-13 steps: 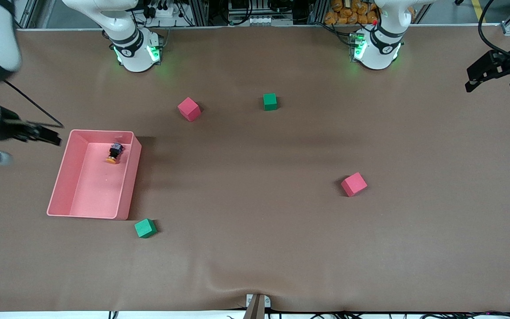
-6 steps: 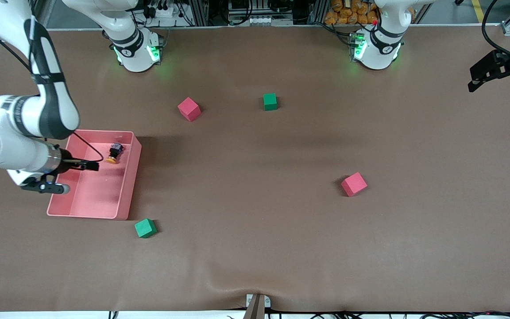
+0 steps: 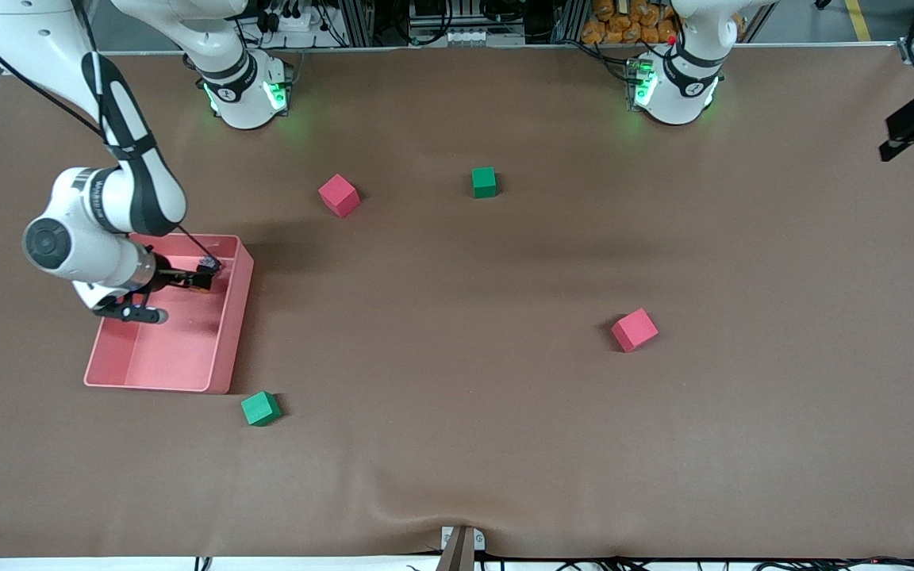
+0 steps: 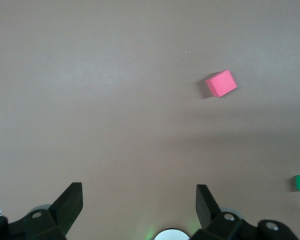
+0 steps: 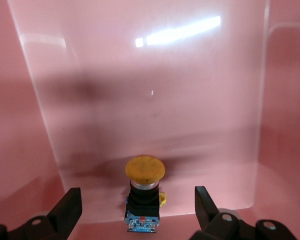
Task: Place and upright button with both arms
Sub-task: 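Close the right gripper on the button's black base and lift it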
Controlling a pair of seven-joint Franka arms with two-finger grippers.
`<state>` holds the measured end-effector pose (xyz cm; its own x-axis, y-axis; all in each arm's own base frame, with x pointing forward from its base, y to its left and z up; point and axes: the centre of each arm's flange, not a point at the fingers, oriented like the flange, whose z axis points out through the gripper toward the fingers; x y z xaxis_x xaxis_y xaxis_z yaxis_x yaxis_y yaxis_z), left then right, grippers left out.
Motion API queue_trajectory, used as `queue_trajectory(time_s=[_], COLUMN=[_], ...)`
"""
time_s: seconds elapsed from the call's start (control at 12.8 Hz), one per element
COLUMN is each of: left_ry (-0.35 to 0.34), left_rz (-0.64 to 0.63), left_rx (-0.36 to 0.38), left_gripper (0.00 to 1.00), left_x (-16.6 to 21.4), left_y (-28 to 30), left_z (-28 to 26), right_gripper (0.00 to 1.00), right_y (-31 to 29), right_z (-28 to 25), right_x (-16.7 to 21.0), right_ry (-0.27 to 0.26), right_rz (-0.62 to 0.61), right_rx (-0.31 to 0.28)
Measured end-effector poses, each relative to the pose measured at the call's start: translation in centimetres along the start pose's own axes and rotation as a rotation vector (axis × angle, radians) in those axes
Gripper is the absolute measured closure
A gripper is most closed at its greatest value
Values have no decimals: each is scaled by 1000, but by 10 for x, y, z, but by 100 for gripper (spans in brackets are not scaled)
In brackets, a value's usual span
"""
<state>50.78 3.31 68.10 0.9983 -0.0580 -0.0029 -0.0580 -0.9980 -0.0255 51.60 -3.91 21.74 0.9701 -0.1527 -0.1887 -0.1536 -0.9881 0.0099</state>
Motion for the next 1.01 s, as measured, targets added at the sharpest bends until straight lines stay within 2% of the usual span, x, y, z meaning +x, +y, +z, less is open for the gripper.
queue_trajectory(time_s=[0.31,0.55,0.78,0.86,1.01], left_ry=[-11,-25,-28,-28,-29], left_rz=[3,-28,-44,-42,-43], left_rx=[-2,-2,-1,0,0], left_gripper=[0,0,0,0,0], left_x=[8,18,20,20,20], left_y=[17,49,66,69,69], left_z=[8,18,20,20,20], right_gripper=[0,0,1,6,30], right_y=[3,3,3,4,4], right_z=[30,35,44,48,54], right_x=[-24,-28,-31,-30,-27], right_ry=[-50,-65,-68,-56,-41], right_rz=[18,54,58,59,60], right_rx=[5,35,33,32,30])
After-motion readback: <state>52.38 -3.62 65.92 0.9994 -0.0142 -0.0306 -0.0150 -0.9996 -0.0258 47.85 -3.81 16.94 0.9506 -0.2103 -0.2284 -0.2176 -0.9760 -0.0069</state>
